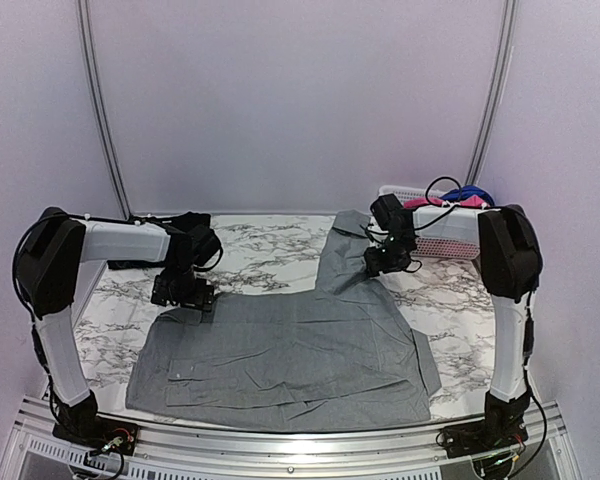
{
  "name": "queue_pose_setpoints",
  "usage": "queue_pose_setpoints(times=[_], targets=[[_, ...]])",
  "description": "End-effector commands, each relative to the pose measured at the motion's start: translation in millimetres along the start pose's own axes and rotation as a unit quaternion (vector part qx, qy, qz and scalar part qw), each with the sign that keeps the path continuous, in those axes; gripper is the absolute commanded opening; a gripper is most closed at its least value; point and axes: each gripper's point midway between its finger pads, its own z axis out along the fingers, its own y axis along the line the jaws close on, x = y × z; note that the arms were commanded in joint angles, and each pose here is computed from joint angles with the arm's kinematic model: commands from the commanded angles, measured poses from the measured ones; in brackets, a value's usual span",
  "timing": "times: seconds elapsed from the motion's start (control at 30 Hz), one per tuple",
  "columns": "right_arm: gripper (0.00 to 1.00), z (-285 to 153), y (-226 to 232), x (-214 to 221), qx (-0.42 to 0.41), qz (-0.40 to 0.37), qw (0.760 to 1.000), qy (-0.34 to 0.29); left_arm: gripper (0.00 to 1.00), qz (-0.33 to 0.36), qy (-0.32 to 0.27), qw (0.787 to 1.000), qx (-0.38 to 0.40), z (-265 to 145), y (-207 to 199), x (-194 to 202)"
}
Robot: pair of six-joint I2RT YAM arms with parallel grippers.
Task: Fold and stack the mixed laundry pile
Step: Smooth out the 1/3-folded shirt at the center of the board, then pick up the 1/3-folded shirt from the center of the board.
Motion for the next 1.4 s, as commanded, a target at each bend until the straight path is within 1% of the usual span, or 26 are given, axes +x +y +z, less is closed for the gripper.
queue_pose_setpoints(times=[0.0, 0.07, 0.13, 0.17, 0.23, 0.3, 0.4, 0.53, 0.7, 0.83, 1.07, 1.13, 1.2, 1.23, 1.27, 1.33, 1.37], targets=[[0.57, -13, -27, -22, 0.075, -0.044, 0.996, -0.019, 0.99, -0.009, 0.001, 0.997, -0.071, -7, 60, -6], [0.57, -18, -27, -30, 0.073, -0.045, 0.996, -0.028, 0.99, -0.020, -0.005, 0.998, -0.066, -12, 74, -11], [0.57, -26, -20, -38, 0.049, -0.039, 0.997, -0.040, 0.99, -0.020, -0.012, 0.997, -0.074, -15, 86, -18], [0.58, -31, -14, -43, 0.024, -0.032, 0.998, -0.047, 0.99, -0.023, -0.015, 0.997, -0.077, -17, 92, -21], [0.60, -40, -5, -52, -0.019, -0.015, 0.998, -0.065, 0.95, -0.034, -0.016, 0.997, -0.065, -21, 100, -25], [0.62, -50, 5, -61, -0.069, 0.000, 0.994, -0.082, 0.90, -0.040, -0.029, 0.998, -0.032, -28, 96, -31], [0.63, -58, 12, -75, -0.128, 0.035, 0.986, -0.104, 0.85, -0.014, -0.040, 0.999, 0.027, -36, 78, -36], [0.63, -43, 7, -83, -0.174, 0.098, 0.975, -0.096, 0.83, 0.003, -0.035, 0.998, 0.054, -36, 68, -34], [0.63, -14, 10, -82, -0.194, 0.138, 0.969, -0.070, 0.84, 0.013, -0.027, 0.997, 0.075, -34, 61, -29], [0.61, 2, 11, -86, -0.191, 0.142, 0.969, -0.066, 0.84, 0.013, -0.023, 0.996, 0.083, -31, 58, -26], [0.58, 31, 9, -83, -0.140, 0.125, 0.981, -0.052, 0.84, 0.021, -0.029, 0.993, 0.109, -35, 49, -29], [0.52, 38, 15, -79, -0.142, 0.120, 0.982, -0.047, 0.83, 0.025, -0.028, 0.993, 0.113, -35, 47, -29], [0.44, 40, 25, -80, -0.155, 0.111, 0.980, -0.050, 0.82, 0.029, -0.029, 0.993, 0.113, -35, 47, -28], [0.37, 39, 31, -83, -0.168, 0.107, 0.978, -0.055, 0.82, 0.029, -0.031, 0.993, 0.113, -36, 47, -29], [0.28, 36, 35, -87, -0.179, 0.107, 0.976, -0.061, 0.81, 0.030, -0.033, 0.993, 0.113, -36, 48, -29], [0.07, 22, 41, -102, -0.194, 0.101, 0.972, -0.084, 0.80, 0.030, -0.039, 0.993, 0.110, -38, 50, -31], [0.00, 9, 41, -113, -0.198, 0.099, 0.970, -0.101, 0.80, 0.031, -0.043, 0.993, 0.105, -39, 52, -33]])
